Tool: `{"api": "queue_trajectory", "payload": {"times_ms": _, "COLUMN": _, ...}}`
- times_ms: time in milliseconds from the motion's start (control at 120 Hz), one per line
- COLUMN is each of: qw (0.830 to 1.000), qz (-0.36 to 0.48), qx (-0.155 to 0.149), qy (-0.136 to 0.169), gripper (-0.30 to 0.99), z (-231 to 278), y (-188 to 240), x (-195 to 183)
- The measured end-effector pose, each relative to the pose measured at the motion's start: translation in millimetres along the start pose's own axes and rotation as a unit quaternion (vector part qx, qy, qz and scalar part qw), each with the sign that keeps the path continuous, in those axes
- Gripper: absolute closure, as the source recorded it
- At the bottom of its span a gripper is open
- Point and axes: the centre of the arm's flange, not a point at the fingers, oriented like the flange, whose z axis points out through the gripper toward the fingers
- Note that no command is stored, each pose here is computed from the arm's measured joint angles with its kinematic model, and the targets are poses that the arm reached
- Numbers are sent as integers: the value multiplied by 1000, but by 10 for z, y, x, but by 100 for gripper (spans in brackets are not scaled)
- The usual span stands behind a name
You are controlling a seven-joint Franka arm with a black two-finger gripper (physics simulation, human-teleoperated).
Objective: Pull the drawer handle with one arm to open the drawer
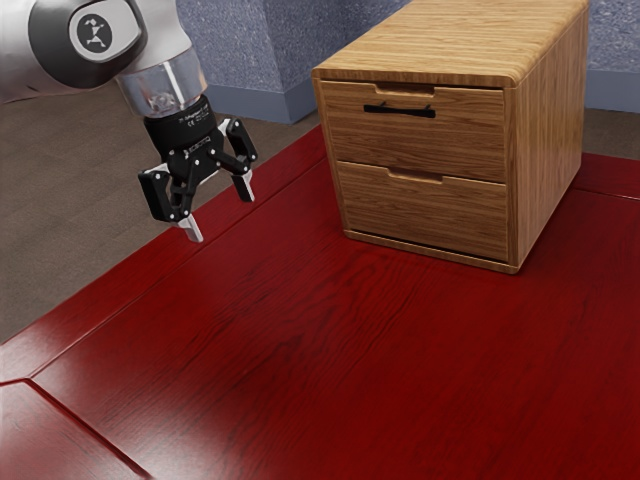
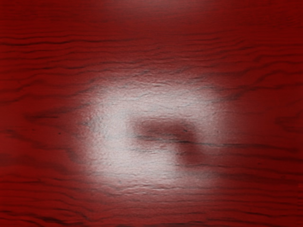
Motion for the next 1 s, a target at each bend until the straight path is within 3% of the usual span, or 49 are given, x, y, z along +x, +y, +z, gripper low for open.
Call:
{"api": "queue_trajectory", "payload": {"times_ms": 267, "qw": 1000, "qz": -3, "qx": -2, "qy": 0, "gripper": 0, "z": -23, "y": -10, "x": 0}}
{"api": "queue_trajectory", "payload": {"times_ms": 325, "qw": 1000, "qz": -4, "qx": -21, "qy": 3, "gripper": 0, "z": -225, "y": -109, "x": -30}}
{"api": "queue_trajectory", "payload": {"times_ms": 450, "qw": 995, "qz": -4, "qx": -102, "qy": 21, "gripper": 0, "z": -1011, "y": -447, "x": -153}}
{"api": "queue_trajectory", "payload": {"times_ms": 658, "qw": 994, "qz": 11, "qx": -108, "qy": 12, "gripper": 3, "z": -478, "y": 256, "x": -231}}
{"api": "queue_trajectory", "payload": {"times_ms": 858, "qw": 985, "qz": 26, "qx": -169, "qy": 7, "gripper": 3, "z": -480, "y": 496, "x": -194}}
{"api": "queue_trajectory", "payload": {"times_ms": 1000, "qw": 978, "qz": 55, "qx": -201, "qy": -28, "gripper": 2, "z": -265, "y": 797, "x": -362}}
